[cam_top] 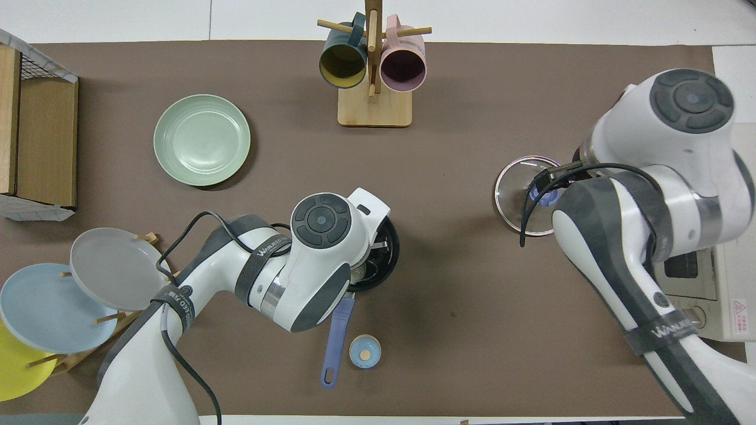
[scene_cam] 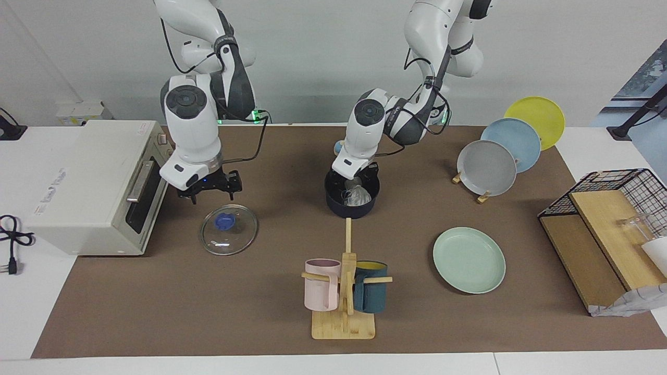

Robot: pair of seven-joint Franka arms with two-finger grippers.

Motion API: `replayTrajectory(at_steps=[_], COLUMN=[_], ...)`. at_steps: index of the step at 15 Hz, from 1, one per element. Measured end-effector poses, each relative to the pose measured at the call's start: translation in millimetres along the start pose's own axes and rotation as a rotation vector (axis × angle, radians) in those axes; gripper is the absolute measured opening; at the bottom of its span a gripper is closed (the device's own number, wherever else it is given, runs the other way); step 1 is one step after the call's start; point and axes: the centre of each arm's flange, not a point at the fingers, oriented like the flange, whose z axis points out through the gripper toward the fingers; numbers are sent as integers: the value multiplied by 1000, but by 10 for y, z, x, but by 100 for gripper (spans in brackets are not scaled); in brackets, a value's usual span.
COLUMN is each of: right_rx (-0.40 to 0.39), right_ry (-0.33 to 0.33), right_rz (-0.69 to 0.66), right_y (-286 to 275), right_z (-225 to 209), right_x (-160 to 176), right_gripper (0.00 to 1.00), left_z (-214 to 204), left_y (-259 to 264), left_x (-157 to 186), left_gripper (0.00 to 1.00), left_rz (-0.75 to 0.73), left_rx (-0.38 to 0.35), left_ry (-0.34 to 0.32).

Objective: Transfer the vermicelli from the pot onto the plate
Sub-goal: 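Lift the vermicelli out of the saucepan with the left gripper, then carry the vermicelli to the green plate and release with the left gripper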

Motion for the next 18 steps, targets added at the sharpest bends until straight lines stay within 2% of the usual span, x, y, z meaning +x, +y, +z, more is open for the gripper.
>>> replayTrajectory(at_steps=[5,7,10,15,18], right_rx=[19,57,77,81,81], right_ry=[-63,-76,-92,-100,-100], right_rz=[61,96,104,103,116], right_y=[299,463,693,717,786], right_z=[-845,-1096,-1144,-1109,-1109], right_x=[-250,-385,-510,-517,-537], right_gripper=[100,100,100,100,100], left_z=[-29,-87,-417,-1494,-2115], left_y=[-47,-62,-121,-358,-742], left_x=[60,95,229,392,628], left_gripper=[15,12,9,9,9], left_rz=[-10,-16,-36,-75,-97], left_rx=[-3,-9,-14,-11,-42], left_ry=[6,14,16,2,13])
